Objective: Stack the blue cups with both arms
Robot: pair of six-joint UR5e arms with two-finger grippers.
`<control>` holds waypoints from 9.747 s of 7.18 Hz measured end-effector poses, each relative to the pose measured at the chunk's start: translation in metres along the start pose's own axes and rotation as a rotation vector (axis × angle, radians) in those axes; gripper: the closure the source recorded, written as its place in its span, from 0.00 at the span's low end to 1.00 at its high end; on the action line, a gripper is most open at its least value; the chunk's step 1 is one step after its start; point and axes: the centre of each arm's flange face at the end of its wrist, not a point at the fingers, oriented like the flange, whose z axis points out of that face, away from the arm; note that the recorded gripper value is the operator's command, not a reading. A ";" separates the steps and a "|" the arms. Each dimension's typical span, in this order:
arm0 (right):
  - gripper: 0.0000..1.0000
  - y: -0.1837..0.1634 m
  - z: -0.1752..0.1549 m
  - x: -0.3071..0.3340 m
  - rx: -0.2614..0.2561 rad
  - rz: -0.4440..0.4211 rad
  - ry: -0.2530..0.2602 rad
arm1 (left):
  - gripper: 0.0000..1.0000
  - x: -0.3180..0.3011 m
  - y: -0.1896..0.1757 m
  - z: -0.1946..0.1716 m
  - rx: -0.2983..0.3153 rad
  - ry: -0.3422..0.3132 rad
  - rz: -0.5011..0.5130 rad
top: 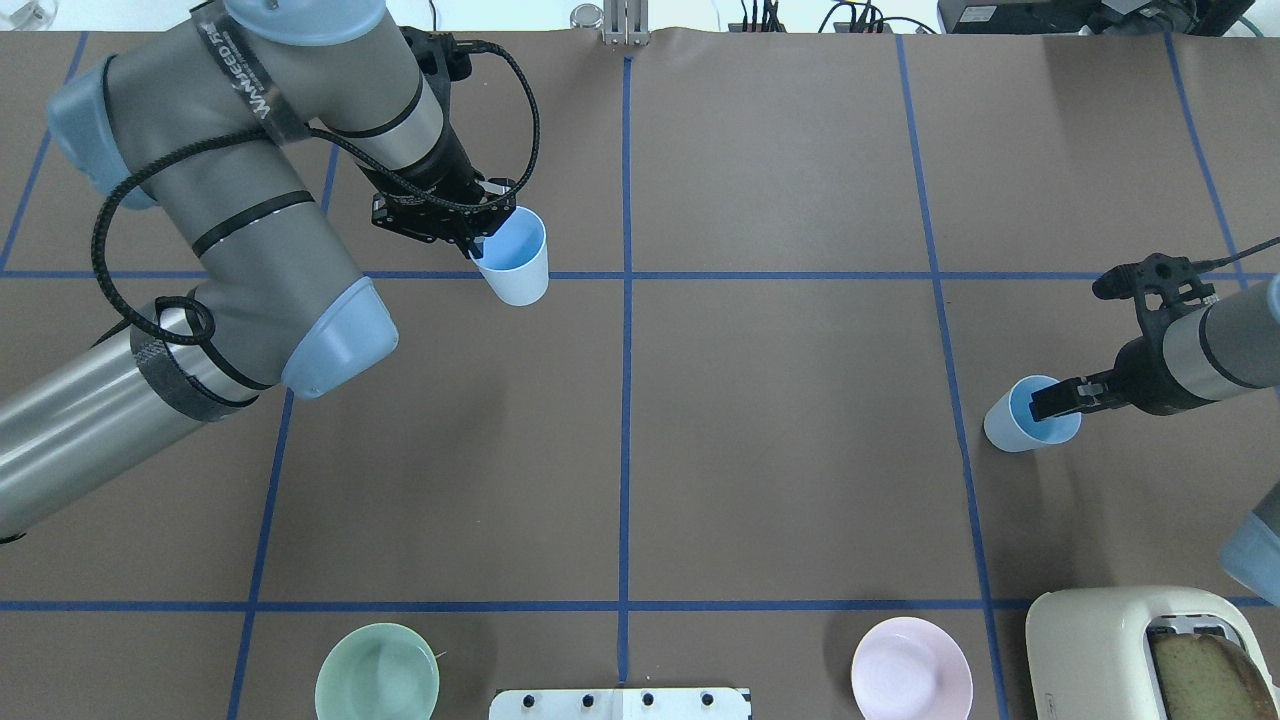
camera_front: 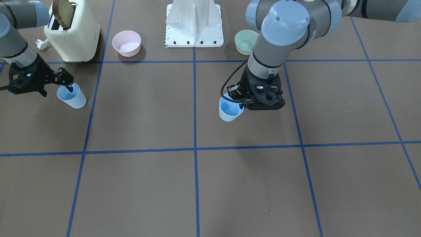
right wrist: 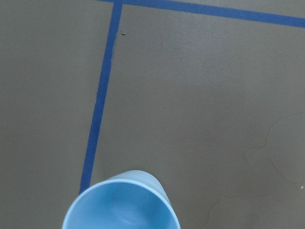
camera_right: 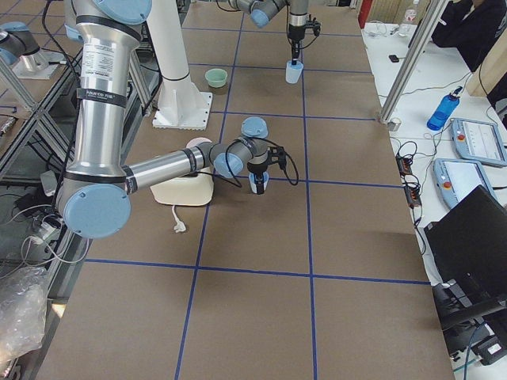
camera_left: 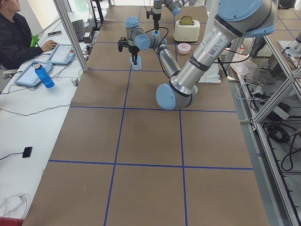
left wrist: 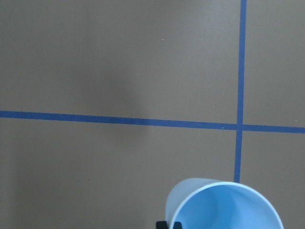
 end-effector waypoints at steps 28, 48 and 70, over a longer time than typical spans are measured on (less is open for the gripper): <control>1.00 -0.175 -0.154 -0.107 0.044 0.211 -0.053 | 0.03 0.062 0.065 0.062 -0.010 0.086 0.020; 1.00 -0.111 -0.058 -0.439 0.101 0.356 -0.052 | 0.02 -0.408 -0.055 -0.150 0.124 -0.032 0.312; 0.00 -0.222 -0.137 -0.132 0.099 0.088 0.000 | 0.02 -0.453 -0.047 -0.150 0.115 -0.044 0.308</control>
